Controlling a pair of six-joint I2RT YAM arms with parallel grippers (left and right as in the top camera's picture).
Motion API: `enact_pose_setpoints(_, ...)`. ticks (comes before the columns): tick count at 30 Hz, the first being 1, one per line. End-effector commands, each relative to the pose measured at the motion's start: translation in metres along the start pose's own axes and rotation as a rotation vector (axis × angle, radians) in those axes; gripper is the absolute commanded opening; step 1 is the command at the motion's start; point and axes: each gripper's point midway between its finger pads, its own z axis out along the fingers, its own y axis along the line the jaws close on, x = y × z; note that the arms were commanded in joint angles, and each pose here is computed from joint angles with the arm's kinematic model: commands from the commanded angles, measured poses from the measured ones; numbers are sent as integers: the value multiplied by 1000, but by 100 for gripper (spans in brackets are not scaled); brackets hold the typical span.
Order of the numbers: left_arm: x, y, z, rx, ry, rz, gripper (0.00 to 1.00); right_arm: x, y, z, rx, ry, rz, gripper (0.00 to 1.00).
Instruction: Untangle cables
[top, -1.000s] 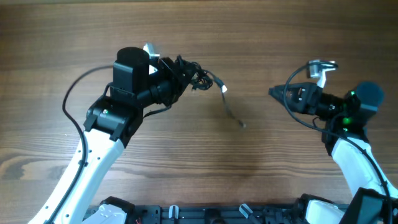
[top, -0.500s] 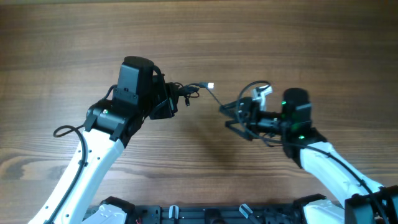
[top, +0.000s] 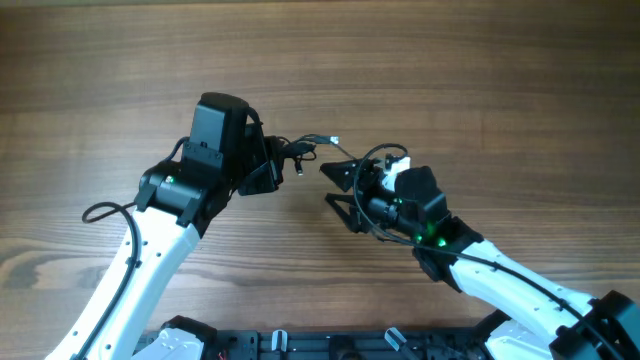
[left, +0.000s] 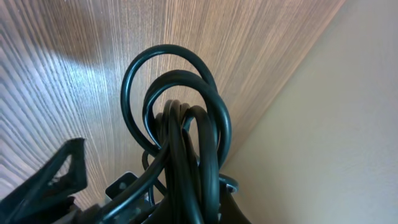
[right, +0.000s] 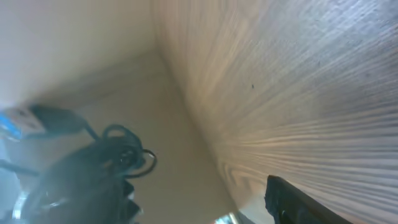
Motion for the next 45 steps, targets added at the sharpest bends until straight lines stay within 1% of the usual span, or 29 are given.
enact_pose_setpoints(1,13,10,0,-22,31,-16,4,-8,14,0,-66,-59,36,75)
enact_pose_setpoints(6,29,22,2,-48,58,27,4,0,15,1,-69,-20,30,75)
enact_pose_setpoints(12,30,23,2,-49,58,32,4,27,5,7,-34,50,2,75)
enact_pose_setpoints(15,20,17,2,-17,8,25,4,22,-24,6,83,23,7,77)
enact_pose_setpoints(16,16,15,2,-16,-3,17,4,19,-38,5,138,12,25,82)
enact_pose_setpoints(17,11,15,2,-20,-16,5,4,19,-48,3,181,12,39,91)
enact_pose_setpoints(19,3,15,1,-27,-34,-12,4,27,-59,1,231,55,58,100)
enact_pose_setpoints(22,-3,13,0,-25,-49,-28,4,50,-55,-1,225,189,62,100)
enact_pose_setpoints(24,-2,13,0,-25,-46,-26,4,53,-45,0,182,206,45,100)
enact_pose_setpoints(28,7,20,1,-40,-31,-2,4,45,-13,5,47,151,-4,100)
enact_pose_setpoints(31,13,24,2,-51,-20,15,5,28,-13,7,38,53,-1,100)
enact_pose_setpoints(33,18,28,2,-63,-4,26,5,16,-15,7,45,-13,53,100)
enact_pose_setpoints(34,22,31,2,-73,10,30,4,15,-16,7,47,-19,79,100)
enact_pose_setpoints(37,29,36,2,-97,45,35,4,15,-17,7,51,-20,84,100)
enact_pose_setpoints(40,34,40,2,-112,65,42,8,10,-15,7,40,-51,92,100)
enact_pose_setpoints(42,38,42,2,-116,75,51,7,8,-15,7,34,-62,136,100)
enact_pose_setpoints(45,48,40,3,-96,105,72,6,9,-8,7,10,-54,124,99)
